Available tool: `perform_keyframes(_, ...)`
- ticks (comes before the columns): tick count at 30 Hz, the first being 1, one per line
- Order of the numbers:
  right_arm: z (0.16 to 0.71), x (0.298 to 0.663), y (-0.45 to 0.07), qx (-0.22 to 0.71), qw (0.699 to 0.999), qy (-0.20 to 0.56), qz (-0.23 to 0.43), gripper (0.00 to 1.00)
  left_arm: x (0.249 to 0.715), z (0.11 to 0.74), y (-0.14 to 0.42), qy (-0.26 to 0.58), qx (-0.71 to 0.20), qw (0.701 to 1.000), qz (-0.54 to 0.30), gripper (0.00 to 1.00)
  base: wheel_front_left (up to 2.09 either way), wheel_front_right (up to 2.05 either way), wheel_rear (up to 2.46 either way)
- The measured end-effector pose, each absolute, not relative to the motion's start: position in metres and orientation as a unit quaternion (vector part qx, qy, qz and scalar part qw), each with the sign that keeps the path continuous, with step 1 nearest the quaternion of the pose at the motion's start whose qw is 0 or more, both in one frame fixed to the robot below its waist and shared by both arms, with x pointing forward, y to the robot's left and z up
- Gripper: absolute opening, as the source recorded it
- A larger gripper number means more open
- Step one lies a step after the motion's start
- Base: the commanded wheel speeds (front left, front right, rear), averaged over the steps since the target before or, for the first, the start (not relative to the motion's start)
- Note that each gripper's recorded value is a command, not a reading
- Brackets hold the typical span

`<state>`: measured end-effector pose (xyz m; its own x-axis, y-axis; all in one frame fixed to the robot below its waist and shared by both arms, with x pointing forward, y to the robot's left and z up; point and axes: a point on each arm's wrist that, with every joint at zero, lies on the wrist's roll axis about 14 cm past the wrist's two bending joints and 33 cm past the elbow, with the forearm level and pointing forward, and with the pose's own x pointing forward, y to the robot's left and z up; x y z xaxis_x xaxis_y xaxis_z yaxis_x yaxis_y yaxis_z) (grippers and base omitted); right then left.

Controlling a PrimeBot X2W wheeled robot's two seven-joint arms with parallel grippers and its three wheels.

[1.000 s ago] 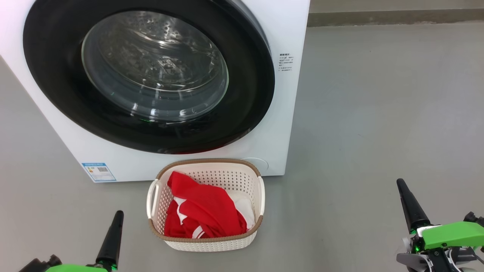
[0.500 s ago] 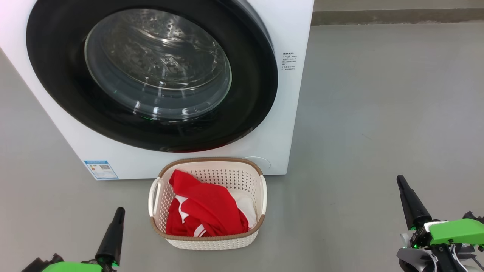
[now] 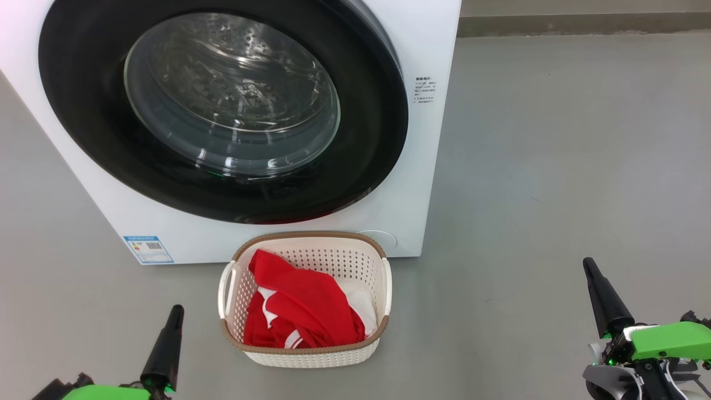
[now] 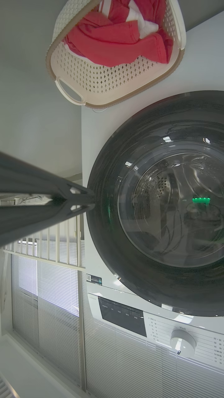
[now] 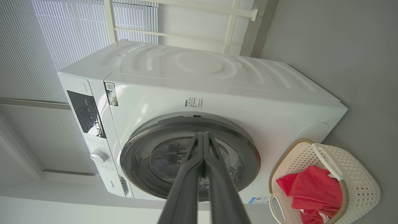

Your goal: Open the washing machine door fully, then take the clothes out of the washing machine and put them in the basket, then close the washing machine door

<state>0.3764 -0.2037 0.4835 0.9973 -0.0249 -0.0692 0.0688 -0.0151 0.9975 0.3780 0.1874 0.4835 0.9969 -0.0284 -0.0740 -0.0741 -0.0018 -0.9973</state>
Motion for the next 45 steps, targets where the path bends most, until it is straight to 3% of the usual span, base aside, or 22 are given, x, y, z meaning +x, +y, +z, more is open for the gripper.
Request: perform_keyframes(45,0.4834,0.3763,-0.2039,0.712,0.701,0.017,-0.032,0.00,0.3780,0.4835,0.1874,0.036,-0.708,0.706,0.016,0.00,0.00,0.00,0.00)
